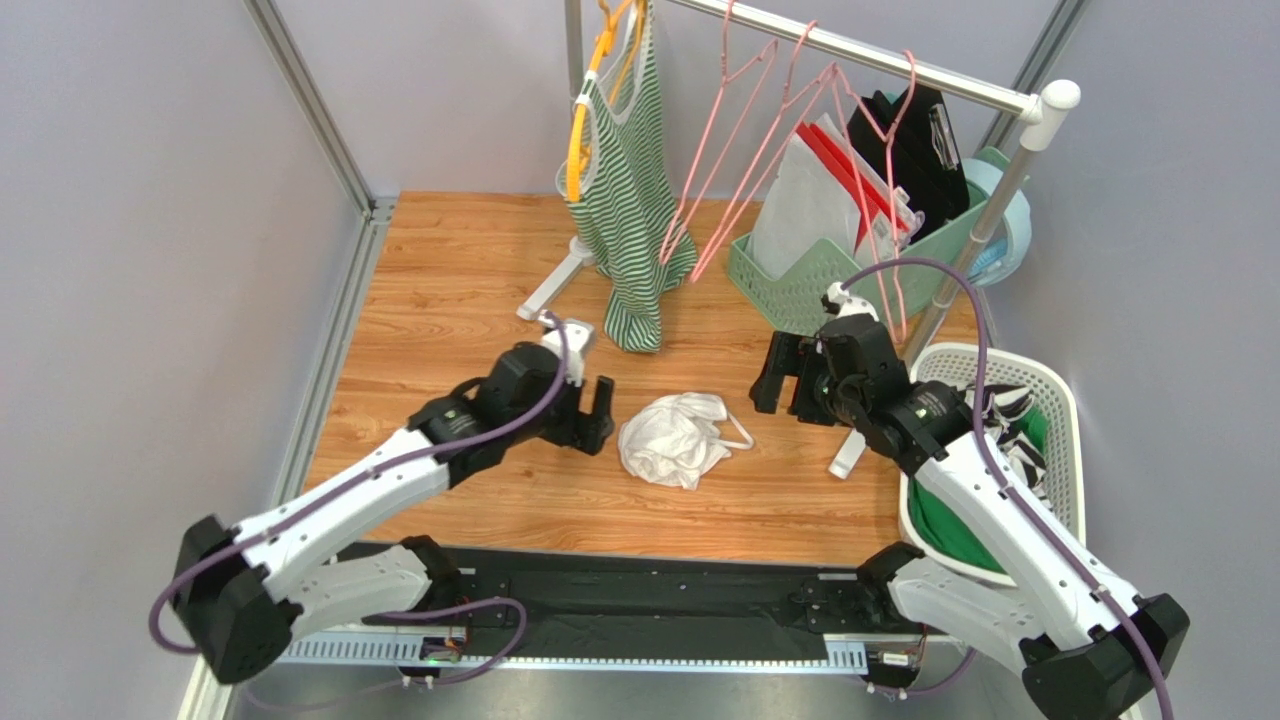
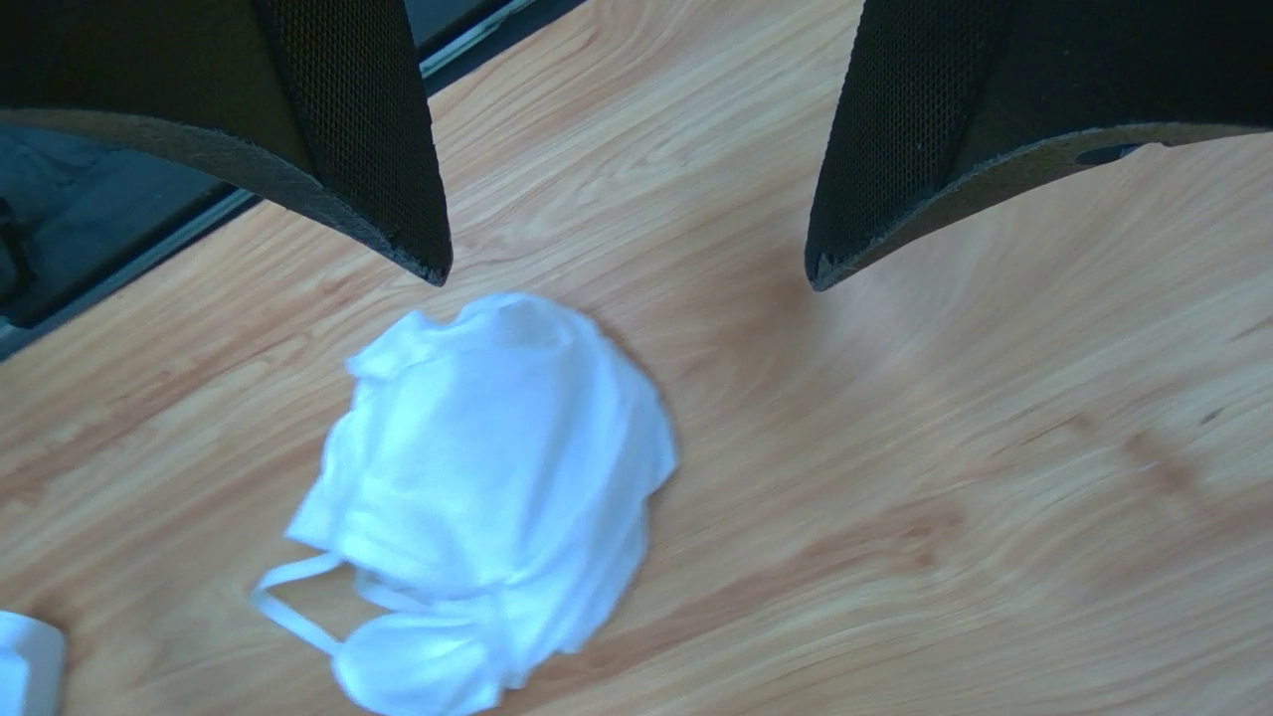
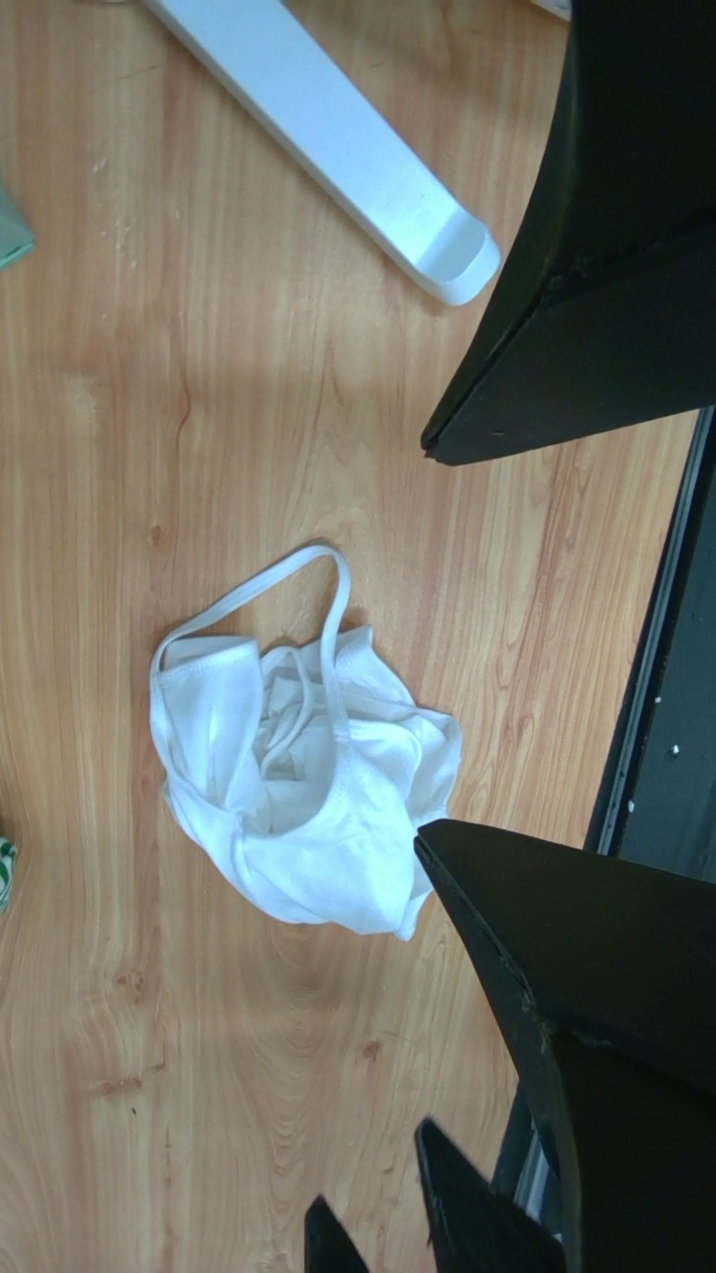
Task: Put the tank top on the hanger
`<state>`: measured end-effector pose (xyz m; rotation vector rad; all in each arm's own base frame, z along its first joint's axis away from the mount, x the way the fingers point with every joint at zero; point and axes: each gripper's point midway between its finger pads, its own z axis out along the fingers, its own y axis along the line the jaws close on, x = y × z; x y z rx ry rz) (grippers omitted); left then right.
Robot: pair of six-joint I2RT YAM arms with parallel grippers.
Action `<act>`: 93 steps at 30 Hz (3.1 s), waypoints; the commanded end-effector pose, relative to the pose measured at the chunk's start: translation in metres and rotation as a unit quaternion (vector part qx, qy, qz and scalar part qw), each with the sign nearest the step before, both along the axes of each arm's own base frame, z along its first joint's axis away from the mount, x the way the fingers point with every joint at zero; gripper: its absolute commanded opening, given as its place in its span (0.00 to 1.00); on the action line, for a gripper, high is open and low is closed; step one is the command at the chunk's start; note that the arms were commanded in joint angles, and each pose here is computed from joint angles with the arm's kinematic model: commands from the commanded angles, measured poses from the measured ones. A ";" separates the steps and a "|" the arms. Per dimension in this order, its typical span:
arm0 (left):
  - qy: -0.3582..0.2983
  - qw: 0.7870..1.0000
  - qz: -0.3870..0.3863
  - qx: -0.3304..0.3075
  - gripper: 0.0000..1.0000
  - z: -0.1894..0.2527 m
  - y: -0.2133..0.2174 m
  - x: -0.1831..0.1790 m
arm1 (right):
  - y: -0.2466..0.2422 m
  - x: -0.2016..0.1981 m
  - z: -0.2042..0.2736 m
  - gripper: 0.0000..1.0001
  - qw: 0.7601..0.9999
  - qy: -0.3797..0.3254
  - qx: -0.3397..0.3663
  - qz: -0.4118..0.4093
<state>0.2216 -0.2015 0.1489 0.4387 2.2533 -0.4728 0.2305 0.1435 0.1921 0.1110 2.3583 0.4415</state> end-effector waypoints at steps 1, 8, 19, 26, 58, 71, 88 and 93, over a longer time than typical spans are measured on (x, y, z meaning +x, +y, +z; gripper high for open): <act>-0.021 0.996 -0.049 -0.074 0.92 0.025 -0.074 0.025 | 0.001 -0.001 0.009 0.96 0.999 -0.003 0.037 -0.025; 0.016 0.989 -0.097 -0.107 0.91 0.015 -0.139 0.053 | 0.000 -0.006 0.015 0.96 0.997 -0.010 0.063 -0.039; 0.101 0.987 -0.110 -0.051 0.69 -0.047 -0.160 0.062 | -0.010 -0.012 0.019 0.95 0.997 -0.022 0.060 -0.054; 0.132 0.984 -0.113 -0.045 0.48 -0.059 -0.156 0.051 | -0.011 -0.011 0.018 0.95 0.996 -0.021 0.059 -0.059; 0.047 0.988 -0.055 -0.137 0.00 0.060 -0.144 0.066 | -0.013 -0.008 0.018 0.96 0.996 -0.034 0.056 -0.061; 0.120 0.990 0.049 -0.048 0.01 -0.028 -0.032 -0.014 | -0.005 -0.003 0.004 0.96 0.997 -0.018 0.052 -0.048; 0.081 0.988 0.129 -0.040 0.92 0.001 0.023 0.025 | -0.012 -0.035 0.008 0.97 0.999 -0.012 0.029 0.016; 0.064 0.987 0.134 -0.053 0.92 0.009 0.040 0.044 | 0.023 -0.066 0.029 0.92 0.984 -0.023 0.086 0.154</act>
